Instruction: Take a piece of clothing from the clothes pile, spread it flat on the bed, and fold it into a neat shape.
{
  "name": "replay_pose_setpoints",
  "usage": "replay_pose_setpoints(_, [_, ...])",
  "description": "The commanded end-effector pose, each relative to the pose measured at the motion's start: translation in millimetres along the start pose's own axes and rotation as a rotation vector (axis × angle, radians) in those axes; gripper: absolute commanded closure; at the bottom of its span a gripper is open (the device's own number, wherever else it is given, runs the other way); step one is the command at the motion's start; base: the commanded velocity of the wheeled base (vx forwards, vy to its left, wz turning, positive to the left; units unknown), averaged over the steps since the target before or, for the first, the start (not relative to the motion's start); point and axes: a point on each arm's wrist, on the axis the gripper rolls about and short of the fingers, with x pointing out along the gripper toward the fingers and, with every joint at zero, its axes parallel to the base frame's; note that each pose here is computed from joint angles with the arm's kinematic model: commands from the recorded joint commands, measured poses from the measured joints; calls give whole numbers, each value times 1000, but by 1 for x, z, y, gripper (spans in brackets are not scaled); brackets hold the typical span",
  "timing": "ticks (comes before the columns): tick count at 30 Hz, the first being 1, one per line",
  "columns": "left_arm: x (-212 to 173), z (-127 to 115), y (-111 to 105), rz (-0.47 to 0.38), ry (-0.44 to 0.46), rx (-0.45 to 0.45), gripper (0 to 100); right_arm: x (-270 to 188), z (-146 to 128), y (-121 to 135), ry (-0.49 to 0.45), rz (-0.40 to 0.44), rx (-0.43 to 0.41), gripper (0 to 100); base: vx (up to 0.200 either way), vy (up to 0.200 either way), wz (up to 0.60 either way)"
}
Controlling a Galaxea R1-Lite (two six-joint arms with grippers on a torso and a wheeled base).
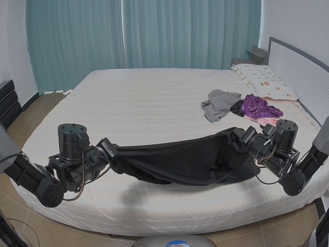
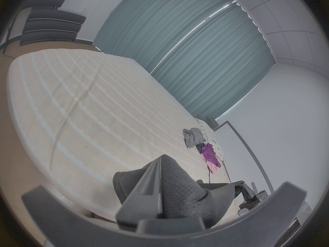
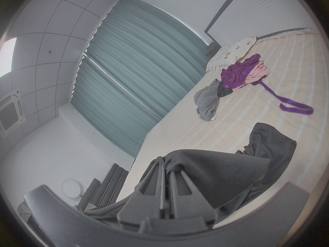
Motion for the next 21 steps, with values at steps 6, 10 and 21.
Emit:
replay_pose_setpoints(6, [-1,1,0,-2,-2,-1,100,-2,-2,0,5,1,2,100,0,200,0])
replay_pose_setpoints(10, [-1,1,-1,-1,-5,-1,100,0,-6,-3,19,-10,1,100,0,100,0])
replay_pose_setpoints(21, [-7,-9,4,10,30,11,100,-17,-8,-4,37,-26,7,100,0,0,0])
